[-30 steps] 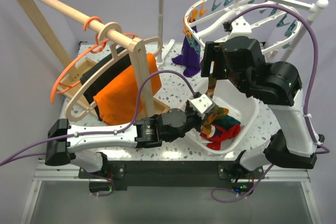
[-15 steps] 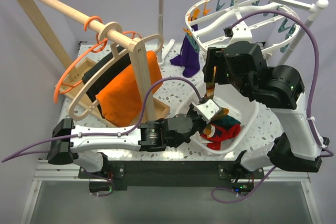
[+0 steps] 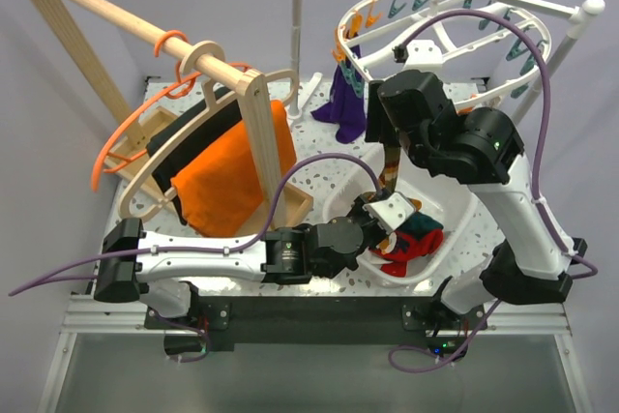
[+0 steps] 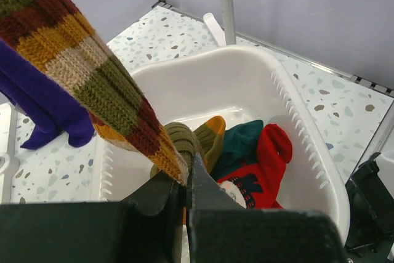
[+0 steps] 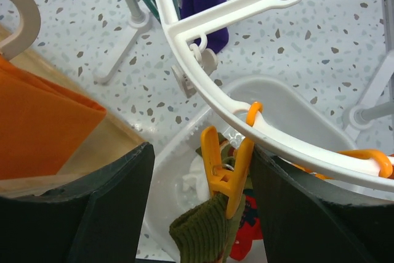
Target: Remove the socks clipped to the hanger
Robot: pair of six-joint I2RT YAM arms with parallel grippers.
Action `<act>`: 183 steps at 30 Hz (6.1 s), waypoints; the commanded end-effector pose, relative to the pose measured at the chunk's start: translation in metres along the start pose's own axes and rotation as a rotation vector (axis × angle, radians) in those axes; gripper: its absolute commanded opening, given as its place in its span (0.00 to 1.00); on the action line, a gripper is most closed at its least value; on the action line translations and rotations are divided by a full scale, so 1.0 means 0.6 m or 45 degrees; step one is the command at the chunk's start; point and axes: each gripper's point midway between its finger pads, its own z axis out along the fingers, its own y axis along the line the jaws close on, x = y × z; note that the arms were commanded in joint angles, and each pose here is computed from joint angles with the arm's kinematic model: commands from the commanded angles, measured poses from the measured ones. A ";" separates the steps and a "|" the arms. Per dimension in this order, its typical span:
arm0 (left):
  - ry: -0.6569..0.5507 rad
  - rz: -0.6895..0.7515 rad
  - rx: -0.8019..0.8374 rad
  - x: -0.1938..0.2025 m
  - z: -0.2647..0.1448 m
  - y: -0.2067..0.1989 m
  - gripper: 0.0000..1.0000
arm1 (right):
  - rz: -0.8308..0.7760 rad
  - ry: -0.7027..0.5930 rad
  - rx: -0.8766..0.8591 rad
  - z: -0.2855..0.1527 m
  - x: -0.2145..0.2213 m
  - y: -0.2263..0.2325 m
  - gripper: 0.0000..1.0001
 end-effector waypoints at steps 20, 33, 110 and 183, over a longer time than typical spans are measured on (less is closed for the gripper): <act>-0.036 0.009 -0.004 -0.028 -0.002 -0.012 0.00 | -0.160 0.001 0.326 -0.002 0.018 -0.086 0.00; 0.082 -0.266 0.243 0.026 0.018 -0.027 0.00 | -0.070 -0.011 0.169 -0.011 0.026 -0.081 0.00; -0.165 -0.598 0.006 -0.017 0.018 0.213 0.88 | -0.061 -0.076 0.159 -0.074 0.053 -0.196 0.34; -0.675 -1.388 1.214 0.146 -0.437 0.077 1.00 | 0.971 -0.399 -1.312 -0.005 0.385 0.029 0.99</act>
